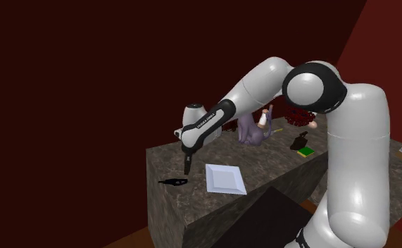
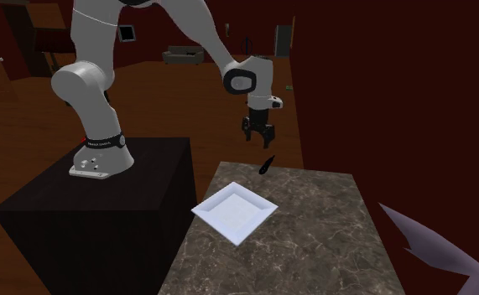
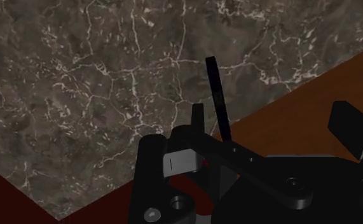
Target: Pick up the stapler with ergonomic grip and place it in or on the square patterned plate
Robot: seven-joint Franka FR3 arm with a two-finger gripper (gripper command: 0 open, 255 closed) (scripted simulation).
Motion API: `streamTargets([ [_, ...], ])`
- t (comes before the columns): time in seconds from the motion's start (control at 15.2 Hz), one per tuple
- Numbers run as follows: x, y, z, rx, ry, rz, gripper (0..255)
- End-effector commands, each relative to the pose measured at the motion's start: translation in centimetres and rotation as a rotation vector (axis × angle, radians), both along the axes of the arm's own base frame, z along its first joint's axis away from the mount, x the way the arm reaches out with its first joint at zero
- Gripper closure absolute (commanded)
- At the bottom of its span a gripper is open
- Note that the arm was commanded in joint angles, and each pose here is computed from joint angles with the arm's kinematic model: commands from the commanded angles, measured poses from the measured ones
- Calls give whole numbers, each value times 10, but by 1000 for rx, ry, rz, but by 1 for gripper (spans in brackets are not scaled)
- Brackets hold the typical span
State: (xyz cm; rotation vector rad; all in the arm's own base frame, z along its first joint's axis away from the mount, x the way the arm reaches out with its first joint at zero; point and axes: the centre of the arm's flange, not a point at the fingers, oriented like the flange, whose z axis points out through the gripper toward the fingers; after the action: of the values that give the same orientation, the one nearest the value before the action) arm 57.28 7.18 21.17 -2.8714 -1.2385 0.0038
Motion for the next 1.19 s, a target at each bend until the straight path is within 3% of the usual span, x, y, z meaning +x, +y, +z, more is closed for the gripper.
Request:
streamTargets([
  [0.0, 14, 9, -25, -3, -4, 49, 0],
  [0.46, 55, 43, -94, -14, -17, 208, 0],
  [1.12, 55, 43, -134, -14, -17, 208, 0],
])
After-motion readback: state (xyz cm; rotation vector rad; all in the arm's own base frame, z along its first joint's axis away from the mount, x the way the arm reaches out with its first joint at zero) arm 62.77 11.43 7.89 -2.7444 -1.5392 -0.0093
